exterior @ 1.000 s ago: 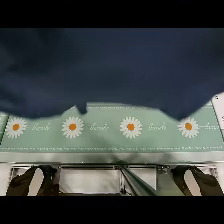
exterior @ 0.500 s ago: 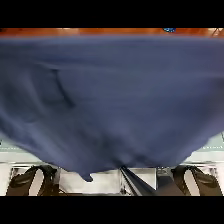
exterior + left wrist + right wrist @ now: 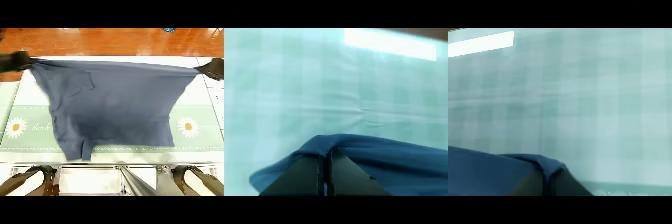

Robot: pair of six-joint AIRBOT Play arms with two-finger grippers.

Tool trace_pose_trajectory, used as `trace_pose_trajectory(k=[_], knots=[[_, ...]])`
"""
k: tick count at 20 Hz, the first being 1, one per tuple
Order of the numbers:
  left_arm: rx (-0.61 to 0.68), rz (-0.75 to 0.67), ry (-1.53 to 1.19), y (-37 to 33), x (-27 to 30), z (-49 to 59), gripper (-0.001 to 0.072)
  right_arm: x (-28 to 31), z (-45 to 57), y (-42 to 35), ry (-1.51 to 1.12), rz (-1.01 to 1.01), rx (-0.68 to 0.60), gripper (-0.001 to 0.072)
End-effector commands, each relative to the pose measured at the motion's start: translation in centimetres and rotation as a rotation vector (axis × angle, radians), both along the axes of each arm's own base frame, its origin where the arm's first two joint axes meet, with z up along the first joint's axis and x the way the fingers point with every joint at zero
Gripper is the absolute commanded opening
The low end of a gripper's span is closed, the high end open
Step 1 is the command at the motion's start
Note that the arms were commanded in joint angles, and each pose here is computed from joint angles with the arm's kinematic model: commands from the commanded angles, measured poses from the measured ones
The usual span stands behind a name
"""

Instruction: Fold the shirts.

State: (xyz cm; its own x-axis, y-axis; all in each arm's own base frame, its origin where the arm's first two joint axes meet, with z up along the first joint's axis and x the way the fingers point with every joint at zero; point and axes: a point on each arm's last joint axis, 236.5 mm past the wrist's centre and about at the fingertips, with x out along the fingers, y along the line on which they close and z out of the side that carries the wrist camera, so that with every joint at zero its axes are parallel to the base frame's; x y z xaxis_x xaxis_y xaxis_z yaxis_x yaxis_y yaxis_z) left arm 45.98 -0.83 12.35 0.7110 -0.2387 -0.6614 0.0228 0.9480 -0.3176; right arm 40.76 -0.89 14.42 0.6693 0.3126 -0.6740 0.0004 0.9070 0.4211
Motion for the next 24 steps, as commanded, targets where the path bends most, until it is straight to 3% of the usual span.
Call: trace_pose_trajectory(k=[1,5,9,13,16,24], knots=[[-0.044,-0.002,0.101,-1.8,6.9,-8.0,0.0018,6.9,-8.0,-1.3,0.078,-0.050,0.125,0.0026],[-0.146,0.057,0.213,-2.3,11.3,-12.0,0.0018,12.2,-12.5,-2.2,0.146,-0.070,0.215,0.0026],[-0.161,0.021,0.281,-3.0,11.6,-13.0,0.0018,13.9,-14.2,-1.4,0.184,-0.049,0.236,0.0025],[-0.117,-0.135,0.436,-3.2,7.0,-14.3,0.0019,11.0,-15.2,-0.9,0.292,0.027,0.234,0.0026],[-0.112,-0.264,0.611,-2.9,2.4,-16.0,0.0019,7.5,-17.6,-1.4,0.435,0.086,0.142,0.0026],[-0.144,-0.304,0.799,-3.3,-1.4,-19.3,0.0019,4.6,-22.4,-0.7,0.572,0.076,0.136,0.0026]])
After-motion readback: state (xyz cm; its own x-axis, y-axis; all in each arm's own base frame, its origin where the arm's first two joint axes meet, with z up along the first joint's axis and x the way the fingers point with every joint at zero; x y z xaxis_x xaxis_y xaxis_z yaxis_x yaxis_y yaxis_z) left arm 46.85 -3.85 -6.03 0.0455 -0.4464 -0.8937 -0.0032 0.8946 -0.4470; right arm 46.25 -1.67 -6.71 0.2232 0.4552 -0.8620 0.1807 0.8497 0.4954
